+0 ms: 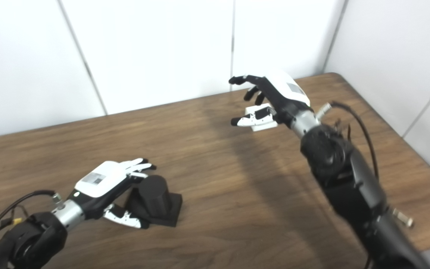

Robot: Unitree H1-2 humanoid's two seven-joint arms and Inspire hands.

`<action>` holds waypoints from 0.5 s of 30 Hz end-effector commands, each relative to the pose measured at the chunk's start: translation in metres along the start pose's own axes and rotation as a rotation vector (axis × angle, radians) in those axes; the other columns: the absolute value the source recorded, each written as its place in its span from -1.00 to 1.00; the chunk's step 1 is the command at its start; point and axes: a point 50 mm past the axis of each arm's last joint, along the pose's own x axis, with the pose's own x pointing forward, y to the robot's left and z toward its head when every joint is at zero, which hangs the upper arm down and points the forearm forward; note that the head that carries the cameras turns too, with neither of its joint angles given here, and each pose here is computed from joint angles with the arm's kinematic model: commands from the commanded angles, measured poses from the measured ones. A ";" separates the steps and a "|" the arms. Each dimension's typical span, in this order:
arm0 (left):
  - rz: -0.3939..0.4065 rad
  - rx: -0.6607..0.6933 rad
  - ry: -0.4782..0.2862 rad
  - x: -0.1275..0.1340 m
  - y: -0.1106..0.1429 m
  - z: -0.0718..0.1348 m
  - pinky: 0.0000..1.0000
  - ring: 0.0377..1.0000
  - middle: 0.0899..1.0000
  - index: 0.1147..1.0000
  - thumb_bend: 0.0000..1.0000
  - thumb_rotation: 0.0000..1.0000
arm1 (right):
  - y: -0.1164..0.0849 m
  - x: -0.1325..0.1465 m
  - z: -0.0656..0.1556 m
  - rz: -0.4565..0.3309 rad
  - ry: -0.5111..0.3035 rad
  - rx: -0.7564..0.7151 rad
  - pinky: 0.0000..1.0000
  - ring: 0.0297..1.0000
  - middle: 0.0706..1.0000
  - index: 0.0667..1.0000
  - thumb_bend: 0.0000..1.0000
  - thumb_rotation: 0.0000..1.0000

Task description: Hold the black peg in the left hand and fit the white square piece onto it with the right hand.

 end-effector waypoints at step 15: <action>-0.198 0.010 0.029 -0.038 -0.052 -0.016 0.72 0.82 0.74 -0.15 0.05 -0.87 | -0.047 0.055 -0.025 0.374 0.117 -0.261 0.98 1.00 1.00 0.88 0.92 -0.60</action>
